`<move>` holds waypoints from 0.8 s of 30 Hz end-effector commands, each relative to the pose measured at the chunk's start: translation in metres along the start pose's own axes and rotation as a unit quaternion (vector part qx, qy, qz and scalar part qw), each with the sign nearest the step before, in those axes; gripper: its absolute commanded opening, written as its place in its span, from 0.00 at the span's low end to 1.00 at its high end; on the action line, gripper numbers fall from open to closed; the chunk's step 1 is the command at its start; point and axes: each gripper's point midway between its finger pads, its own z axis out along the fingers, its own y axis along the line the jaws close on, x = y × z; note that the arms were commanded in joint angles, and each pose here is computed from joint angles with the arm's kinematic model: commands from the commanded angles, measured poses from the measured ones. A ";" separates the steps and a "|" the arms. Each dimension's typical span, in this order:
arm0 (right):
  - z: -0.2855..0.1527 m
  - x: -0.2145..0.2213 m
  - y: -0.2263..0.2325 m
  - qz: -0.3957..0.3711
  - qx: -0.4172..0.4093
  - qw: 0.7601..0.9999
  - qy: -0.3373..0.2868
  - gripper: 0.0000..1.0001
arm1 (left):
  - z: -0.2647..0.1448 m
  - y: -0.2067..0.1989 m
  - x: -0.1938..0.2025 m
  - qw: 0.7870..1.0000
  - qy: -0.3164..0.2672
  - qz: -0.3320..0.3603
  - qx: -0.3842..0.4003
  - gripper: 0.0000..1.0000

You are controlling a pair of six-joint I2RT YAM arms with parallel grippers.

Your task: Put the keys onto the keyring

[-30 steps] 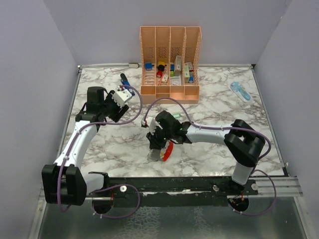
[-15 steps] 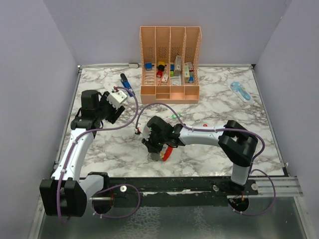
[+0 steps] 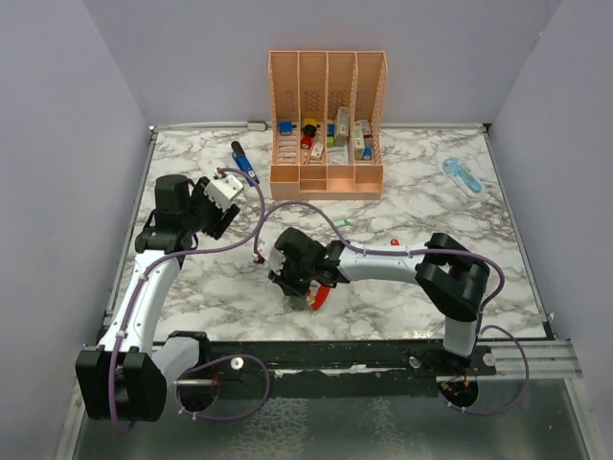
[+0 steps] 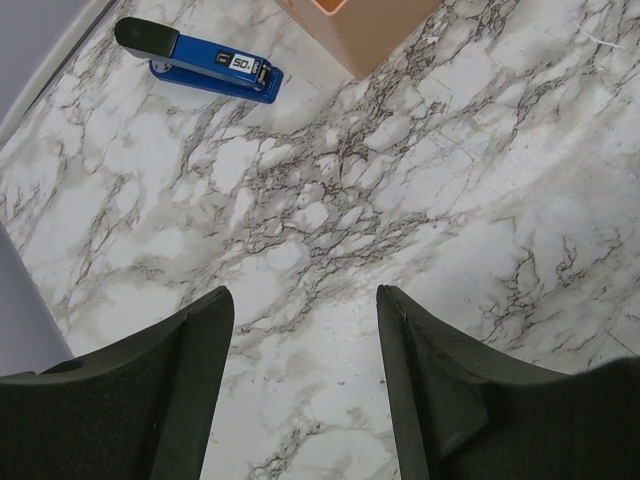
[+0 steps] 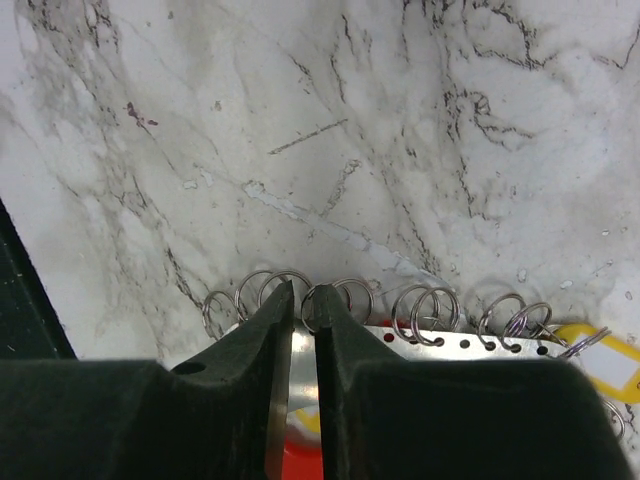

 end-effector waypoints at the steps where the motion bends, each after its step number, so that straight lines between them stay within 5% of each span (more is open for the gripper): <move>1: -0.001 -0.006 0.005 -0.015 0.021 1.000 0.010 0.17 | -0.004 0.003 -0.003 1.000 -0.008 -0.005 -0.013 0.62; 14: -0.002 -0.004 0.004 -0.014 0.048 0.999 0.015 0.15 | -0.005 0.002 -0.004 1.000 -0.013 -0.007 -0.013 0.62; 24: 0.001 0.002 -0.005 -0.023 0.069 0.997 0.032 0.04 | -0.006 0.000 -0.004 1.000 -0.017 -0.013 -0.014 0.62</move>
